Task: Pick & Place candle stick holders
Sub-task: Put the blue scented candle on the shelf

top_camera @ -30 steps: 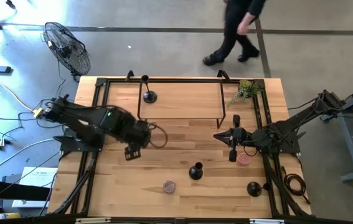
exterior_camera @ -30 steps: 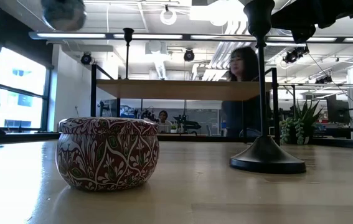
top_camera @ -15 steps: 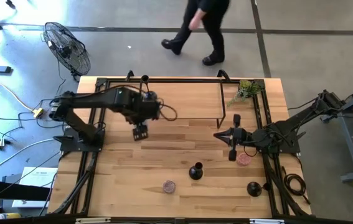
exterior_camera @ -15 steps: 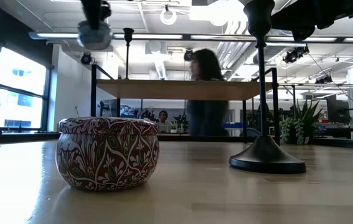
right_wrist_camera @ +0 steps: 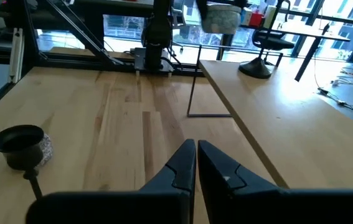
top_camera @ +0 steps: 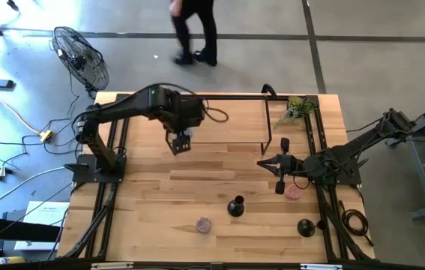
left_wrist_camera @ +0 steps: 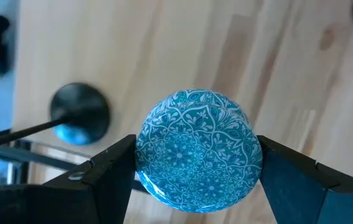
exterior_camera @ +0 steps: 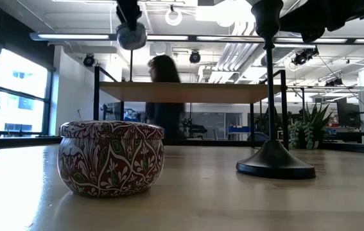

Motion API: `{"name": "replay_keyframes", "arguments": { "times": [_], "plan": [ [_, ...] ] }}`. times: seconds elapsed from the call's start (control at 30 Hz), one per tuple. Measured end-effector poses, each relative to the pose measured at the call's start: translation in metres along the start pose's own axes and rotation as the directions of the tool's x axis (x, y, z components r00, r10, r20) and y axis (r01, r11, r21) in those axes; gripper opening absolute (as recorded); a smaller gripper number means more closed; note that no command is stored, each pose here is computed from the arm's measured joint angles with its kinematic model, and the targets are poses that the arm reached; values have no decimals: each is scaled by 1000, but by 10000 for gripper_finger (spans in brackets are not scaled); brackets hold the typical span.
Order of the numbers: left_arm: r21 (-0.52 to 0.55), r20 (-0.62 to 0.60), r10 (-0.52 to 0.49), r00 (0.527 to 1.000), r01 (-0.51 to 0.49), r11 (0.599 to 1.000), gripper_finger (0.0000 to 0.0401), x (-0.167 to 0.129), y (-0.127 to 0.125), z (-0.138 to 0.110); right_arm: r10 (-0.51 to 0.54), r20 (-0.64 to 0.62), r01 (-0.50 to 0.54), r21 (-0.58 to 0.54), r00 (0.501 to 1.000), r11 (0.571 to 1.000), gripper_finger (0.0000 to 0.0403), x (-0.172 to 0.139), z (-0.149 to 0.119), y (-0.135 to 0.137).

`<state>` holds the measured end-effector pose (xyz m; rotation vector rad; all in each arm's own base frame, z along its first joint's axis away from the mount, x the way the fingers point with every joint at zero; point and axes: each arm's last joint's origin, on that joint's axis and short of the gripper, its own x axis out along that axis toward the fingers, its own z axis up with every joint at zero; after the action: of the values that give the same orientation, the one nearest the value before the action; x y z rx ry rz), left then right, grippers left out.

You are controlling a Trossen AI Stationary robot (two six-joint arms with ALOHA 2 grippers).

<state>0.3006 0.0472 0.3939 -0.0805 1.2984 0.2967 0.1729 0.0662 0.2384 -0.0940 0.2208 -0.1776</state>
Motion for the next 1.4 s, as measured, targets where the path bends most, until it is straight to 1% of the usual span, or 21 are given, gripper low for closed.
{"name": "replay_keyframes", "arguments": {
  "times": [0.1,0.3,0.37,0.5,0.63,0.73,0.87,0.97,1.07,1.4],
  "plan": [
    [-8,-17,1,1000,-1,1000,280,6,11,3,0,-6,0,-4,1000,1000,12,0,-1,0],
    [5,-72,-17,997,17,1000,280,26,24,13,-1,-11,0,-7,1000,1000,12,0,-1,0],
    [14,-83,7,997,-6,1000,280,30,29,15,-1,-15,1,-10,1000,1000,12,0,-2,0],
    [26,-91,14,996,-12,1000,280,33,35,16,-1,-22,1,-11,1000,1000,12,0,-3,0],
    [21,-88,10,996,-8,1000,280,32,35,16,-1,-24,1,-13,1000,1000,12,0,-3,0],
    [1,-84,-17,996,17,1000,280,29,34,14,-10,-26,10,-18,1000,1000,12,0,-3,0],
    [1,-82,-22,996,22,1000,294,29,31,14,-15,-25,14,-27,1000,1000,12,0,-3,-1],
    [22,-85,-12,996,14,1000,291,30,25,14,-15,-26,14,-27,1000,1000,12,0,-3,-1],
    [12,-91,-42,995,44,999,284,31,22,15,-15,-30,14,-24,999,1000,12,0,-4,-1],
    [0,-101,-21,995,21,1000,287,36,23,17,-9,-39,8,-20,999,1000,12,0,-5,0]
  ]
}}
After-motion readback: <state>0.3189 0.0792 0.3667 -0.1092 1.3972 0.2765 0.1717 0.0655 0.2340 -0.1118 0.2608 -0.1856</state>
